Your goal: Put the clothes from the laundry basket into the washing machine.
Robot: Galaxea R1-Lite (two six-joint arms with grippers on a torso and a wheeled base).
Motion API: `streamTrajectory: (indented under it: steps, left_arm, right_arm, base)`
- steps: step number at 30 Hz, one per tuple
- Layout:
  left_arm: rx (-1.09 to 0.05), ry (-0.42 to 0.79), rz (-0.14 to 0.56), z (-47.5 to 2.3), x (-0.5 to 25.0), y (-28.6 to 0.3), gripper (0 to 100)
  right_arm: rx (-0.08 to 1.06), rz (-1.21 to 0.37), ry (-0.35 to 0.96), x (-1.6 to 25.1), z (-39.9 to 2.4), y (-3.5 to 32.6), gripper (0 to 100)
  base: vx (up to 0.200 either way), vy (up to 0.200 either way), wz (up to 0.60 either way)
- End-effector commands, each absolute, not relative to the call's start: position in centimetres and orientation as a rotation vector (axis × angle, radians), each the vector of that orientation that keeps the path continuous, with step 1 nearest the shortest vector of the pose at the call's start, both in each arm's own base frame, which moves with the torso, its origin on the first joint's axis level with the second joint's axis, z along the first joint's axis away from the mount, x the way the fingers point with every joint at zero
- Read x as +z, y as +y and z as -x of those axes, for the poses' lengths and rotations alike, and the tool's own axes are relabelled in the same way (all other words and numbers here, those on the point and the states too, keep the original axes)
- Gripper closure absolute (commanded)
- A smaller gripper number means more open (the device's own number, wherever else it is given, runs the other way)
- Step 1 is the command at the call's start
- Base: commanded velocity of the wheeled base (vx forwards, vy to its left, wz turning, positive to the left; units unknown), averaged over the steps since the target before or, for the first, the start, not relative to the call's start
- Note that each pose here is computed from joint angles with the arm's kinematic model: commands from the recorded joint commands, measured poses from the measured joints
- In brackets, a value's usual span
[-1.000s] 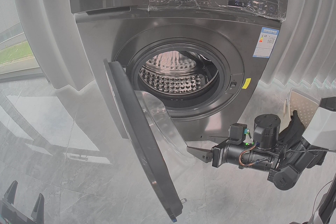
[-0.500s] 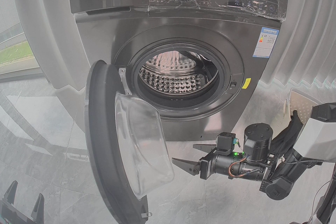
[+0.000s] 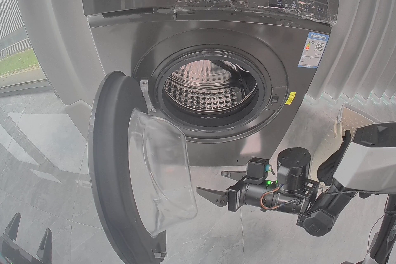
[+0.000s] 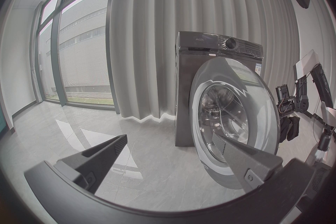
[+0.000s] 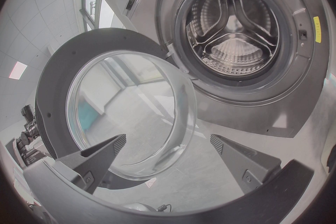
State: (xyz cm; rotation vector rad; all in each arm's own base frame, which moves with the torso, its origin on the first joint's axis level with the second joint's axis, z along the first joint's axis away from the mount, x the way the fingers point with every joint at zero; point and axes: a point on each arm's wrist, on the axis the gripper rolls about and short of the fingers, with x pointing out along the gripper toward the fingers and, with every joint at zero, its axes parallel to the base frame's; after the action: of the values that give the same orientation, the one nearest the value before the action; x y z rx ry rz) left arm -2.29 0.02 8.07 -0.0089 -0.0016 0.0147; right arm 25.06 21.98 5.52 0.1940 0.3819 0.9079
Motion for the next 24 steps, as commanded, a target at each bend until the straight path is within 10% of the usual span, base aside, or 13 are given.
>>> streamTrajectory:
  steps: [1,24]
  left_arm:
    - [0.015,0.005,0.009,2.2,7.6,0.0,0]
    - [0.015,0.005,0.008,2.2,7.6,0.0,0]
  right_arm:
    - [0.932,-0.179,0.414,4.0,-25.0,23.2,0]
    - [1.022,-0.201,0.340,3.7,-25.3,27.0,0]
  base:
    - [0.000,0.000,0.00]
    - [0.000,0.000,0.00]
